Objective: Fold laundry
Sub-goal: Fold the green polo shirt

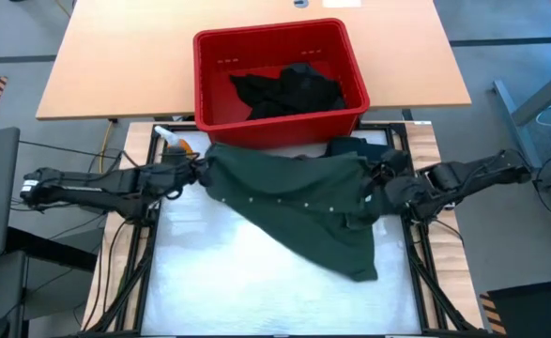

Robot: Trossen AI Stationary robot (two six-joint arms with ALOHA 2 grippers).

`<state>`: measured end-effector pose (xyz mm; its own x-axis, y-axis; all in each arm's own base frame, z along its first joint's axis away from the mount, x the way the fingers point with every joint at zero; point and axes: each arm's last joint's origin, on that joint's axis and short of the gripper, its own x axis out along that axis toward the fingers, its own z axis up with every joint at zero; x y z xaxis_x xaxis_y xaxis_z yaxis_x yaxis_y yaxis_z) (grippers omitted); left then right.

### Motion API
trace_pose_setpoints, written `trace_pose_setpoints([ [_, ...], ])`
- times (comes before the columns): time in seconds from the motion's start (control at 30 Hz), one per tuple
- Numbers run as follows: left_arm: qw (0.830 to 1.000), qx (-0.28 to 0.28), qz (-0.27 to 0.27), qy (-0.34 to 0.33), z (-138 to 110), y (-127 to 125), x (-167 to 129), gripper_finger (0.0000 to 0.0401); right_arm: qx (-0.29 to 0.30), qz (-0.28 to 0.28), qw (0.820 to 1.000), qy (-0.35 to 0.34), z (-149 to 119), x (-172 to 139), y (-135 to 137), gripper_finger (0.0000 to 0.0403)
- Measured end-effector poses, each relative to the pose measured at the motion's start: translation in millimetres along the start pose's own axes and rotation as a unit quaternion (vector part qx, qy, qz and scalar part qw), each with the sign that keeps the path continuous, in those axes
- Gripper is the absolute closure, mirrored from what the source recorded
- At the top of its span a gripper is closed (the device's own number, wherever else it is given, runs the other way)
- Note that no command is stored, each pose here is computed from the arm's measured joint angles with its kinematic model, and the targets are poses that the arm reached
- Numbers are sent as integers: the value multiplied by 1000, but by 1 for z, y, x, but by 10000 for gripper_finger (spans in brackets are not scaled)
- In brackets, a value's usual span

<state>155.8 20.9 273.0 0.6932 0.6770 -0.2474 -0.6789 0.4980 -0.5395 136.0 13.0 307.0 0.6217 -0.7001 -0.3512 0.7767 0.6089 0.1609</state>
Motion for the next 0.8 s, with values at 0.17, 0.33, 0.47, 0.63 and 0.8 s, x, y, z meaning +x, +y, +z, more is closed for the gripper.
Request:
trace_pose_setpoints([
  [0.17, 999, 14, 13, 34, -6, 2, 15, 401, 101, -75, 986, 113, -21, -3, -27, 383],
  [0.33, 995, 28, 6, 98, -17, 4, 29, 401, 80, -114, 962, 236, -38, -8, -33, 383],
  [0.47, 982, 33, -48, 178, -25, 1, 32, 401, 77, -39, 954, 287, -42, -10, -19, 383],
  [0.63, 952, 31, -138, 271, -30, -4, 29, 401, 103, 53, 915, 385, -46, -18, -3, 383],
  [0.8, 883, -29, -371, 285, -9, -30, 16, 401, 127, 267, 895, 334, -28, -34, 24, 383],
])
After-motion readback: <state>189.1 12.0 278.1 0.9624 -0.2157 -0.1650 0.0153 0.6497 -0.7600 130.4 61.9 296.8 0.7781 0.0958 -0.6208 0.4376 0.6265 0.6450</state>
